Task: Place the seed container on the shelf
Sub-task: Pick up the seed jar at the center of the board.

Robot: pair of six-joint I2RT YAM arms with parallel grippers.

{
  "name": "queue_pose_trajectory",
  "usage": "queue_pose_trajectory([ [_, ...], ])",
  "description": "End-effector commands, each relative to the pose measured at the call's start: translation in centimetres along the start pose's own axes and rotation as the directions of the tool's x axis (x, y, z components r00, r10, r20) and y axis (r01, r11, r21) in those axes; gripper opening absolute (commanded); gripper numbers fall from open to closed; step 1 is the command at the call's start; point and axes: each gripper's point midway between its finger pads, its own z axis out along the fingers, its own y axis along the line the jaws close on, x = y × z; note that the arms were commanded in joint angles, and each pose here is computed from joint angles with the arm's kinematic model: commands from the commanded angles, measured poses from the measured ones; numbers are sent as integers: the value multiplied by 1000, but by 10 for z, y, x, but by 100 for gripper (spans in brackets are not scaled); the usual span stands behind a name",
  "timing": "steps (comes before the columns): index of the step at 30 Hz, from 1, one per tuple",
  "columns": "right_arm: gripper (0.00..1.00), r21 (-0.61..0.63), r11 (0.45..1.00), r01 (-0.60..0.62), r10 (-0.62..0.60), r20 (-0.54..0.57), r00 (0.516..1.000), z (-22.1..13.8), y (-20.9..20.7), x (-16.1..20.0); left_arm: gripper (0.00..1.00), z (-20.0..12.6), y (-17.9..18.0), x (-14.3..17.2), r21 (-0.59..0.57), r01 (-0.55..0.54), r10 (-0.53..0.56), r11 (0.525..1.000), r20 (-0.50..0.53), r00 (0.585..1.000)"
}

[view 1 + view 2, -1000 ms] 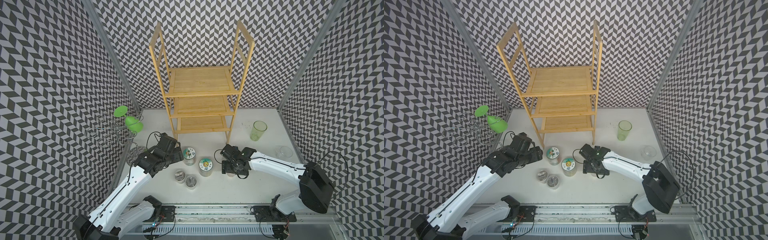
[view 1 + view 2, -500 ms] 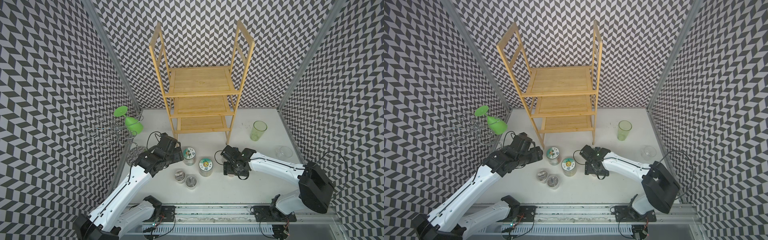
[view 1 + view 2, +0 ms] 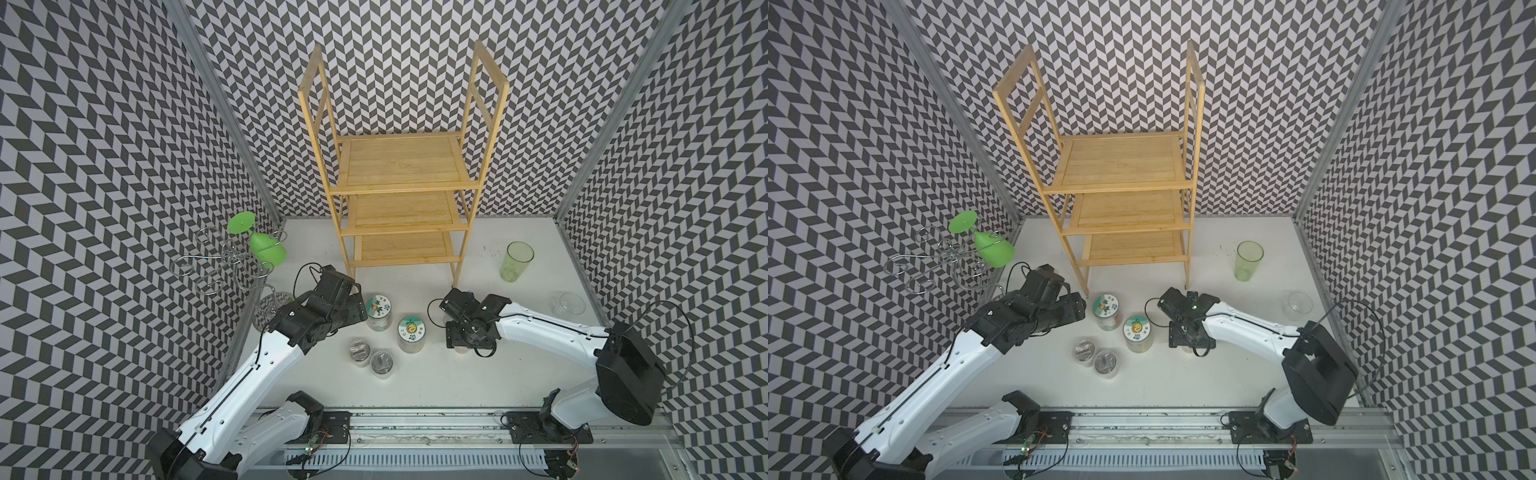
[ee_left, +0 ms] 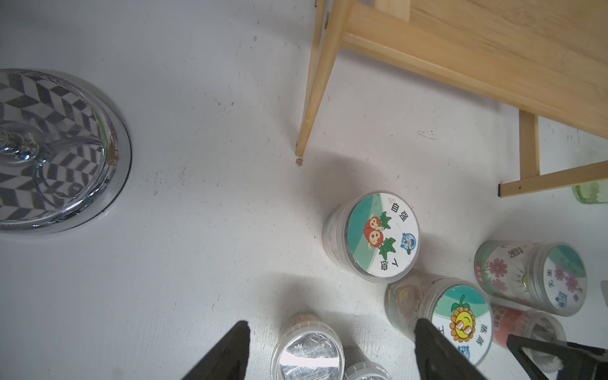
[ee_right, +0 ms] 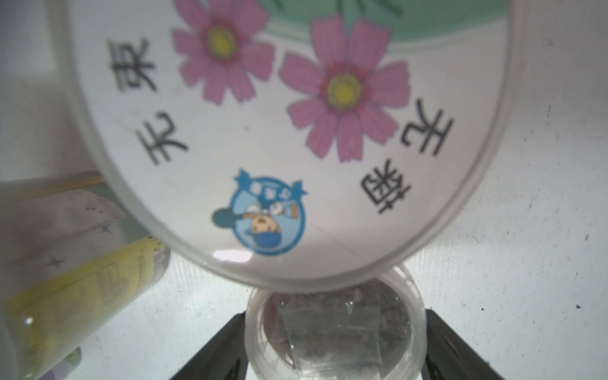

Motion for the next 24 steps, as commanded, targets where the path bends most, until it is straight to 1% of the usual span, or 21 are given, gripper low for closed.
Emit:
queue_pose_trajectory([
  [1,79,2,1000,6,-6,25,1000,-1,3,-8,80,-10,-6,-10,24,-7,6,1000,33,999],
  [5,76,8,1000,-3,2,28,1000,-1,0,-8,80,-10,-6,-11,23,-5,4,1000,35,999],
  [8,76,19,1000,-3,3,18,1000,2,-3,-5,80,-9,-6,-9,24,-6,6,1000,31,999],
  [12,83,28,1000,-6,5,7,1000,6,-5,-3,80,-10,-6,-9,27,-5,4,1000,34,999],
  [15,83,28,1000,-3,3,6,1000,8,-5,-3,80,-10,-5,-9,28,-3,2,1000,34,999],
  [18,83,26,1000,-1,1,0,1000,11,-4,-2,80,-11,-5,-8,26,-2,1,1000,33,999],
  [24,77,23,1000,-8,7,13,1000,9,-6,-5,80,-14,-4,-10,25,2,-3,1000,42,999],
])
